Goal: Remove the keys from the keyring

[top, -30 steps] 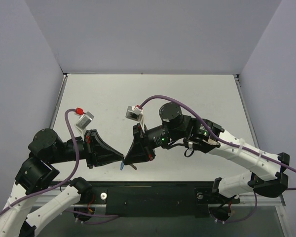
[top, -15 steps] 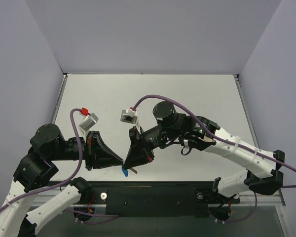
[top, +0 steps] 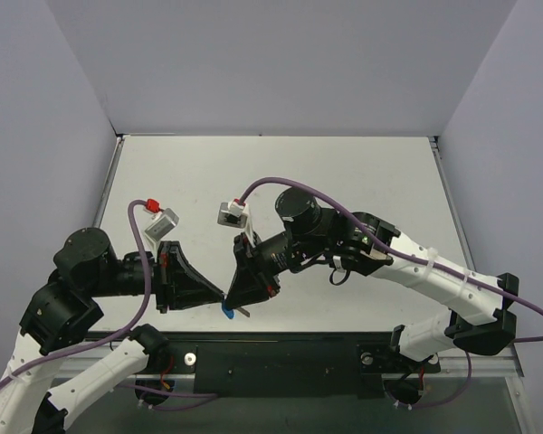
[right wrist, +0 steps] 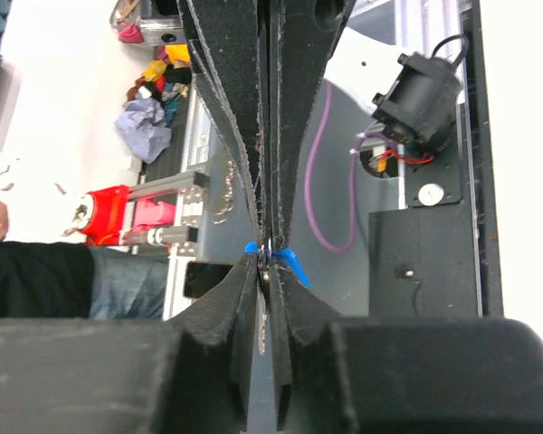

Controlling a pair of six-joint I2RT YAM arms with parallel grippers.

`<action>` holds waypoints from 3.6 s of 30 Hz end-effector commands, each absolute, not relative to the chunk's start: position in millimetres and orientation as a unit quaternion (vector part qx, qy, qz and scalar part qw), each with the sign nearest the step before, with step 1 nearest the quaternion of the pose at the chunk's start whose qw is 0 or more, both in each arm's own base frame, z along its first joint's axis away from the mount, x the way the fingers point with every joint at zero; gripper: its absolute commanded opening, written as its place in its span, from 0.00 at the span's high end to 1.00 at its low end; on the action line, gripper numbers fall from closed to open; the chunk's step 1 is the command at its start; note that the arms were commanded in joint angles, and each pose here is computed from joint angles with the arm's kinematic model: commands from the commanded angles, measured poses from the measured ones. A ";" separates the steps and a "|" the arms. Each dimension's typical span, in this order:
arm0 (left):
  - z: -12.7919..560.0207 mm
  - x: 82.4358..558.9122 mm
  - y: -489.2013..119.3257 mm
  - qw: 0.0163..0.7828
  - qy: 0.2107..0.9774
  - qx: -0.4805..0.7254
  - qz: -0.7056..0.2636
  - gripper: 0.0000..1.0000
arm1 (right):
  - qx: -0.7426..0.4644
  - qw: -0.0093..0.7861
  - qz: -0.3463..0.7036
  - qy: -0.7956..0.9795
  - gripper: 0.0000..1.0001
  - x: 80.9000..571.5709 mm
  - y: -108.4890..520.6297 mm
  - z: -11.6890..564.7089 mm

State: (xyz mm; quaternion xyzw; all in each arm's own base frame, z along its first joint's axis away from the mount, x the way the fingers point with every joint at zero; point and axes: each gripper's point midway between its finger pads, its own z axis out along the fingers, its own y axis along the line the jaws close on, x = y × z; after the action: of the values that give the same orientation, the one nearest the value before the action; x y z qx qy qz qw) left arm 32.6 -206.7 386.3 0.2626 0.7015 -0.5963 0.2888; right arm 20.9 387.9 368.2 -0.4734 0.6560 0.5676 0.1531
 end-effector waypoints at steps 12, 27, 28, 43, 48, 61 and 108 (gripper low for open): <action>446.4 54.6 -197.3 0.400 0.650 0.170 -0.623 1.00 | -0.360 0.339 0.647 0.581 0.55 51.1 385.2 441.3; 468.3 65.4 -193.4 0.421 0.629 0.113 -0.643 1.00 | -0.226 0.434 0.685 0.540 0.56 85.0 368.3 471.6; 470.3 64.9 -192.1 0.423 0.626 0.110 -0.645 1.00 | -0.227 0.435 0.686 0.538 0.56 84.8 369.4 472.9; 473.2 77.7 -187.2 0.444 0.623 0.071 -0.640 1.00 | -0.223 0.419 0.699 0.534 0.70 85.0 381.7 478.0; 471.2 77.6 -186.0 0.442 0.628 0.067 -0.637 1.00 | -0.220 0.430 0.695 0.533 0.76 86.6 376.3 480.4; 471.6 81.9 -185.2 0.445 0.628 0.055 -0.636 1.00 | -0.221 0.428 0.701 0.526 0.77 86.5 381.3 486.8; 464.8 89.0 -184.5 0.447 0.629 0.034 -0.635 1.00 | -0.238 0.407 0.703 0.532 1.00 80.2 390.9 480.3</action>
State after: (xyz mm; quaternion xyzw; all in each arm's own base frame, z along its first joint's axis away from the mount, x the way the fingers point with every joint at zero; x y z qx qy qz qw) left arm 88.5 -186.5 452.9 0.0326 0.6494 -0.6268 0.4295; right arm 88.9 397.4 445.3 -0.2263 0.5778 0.6804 0.3899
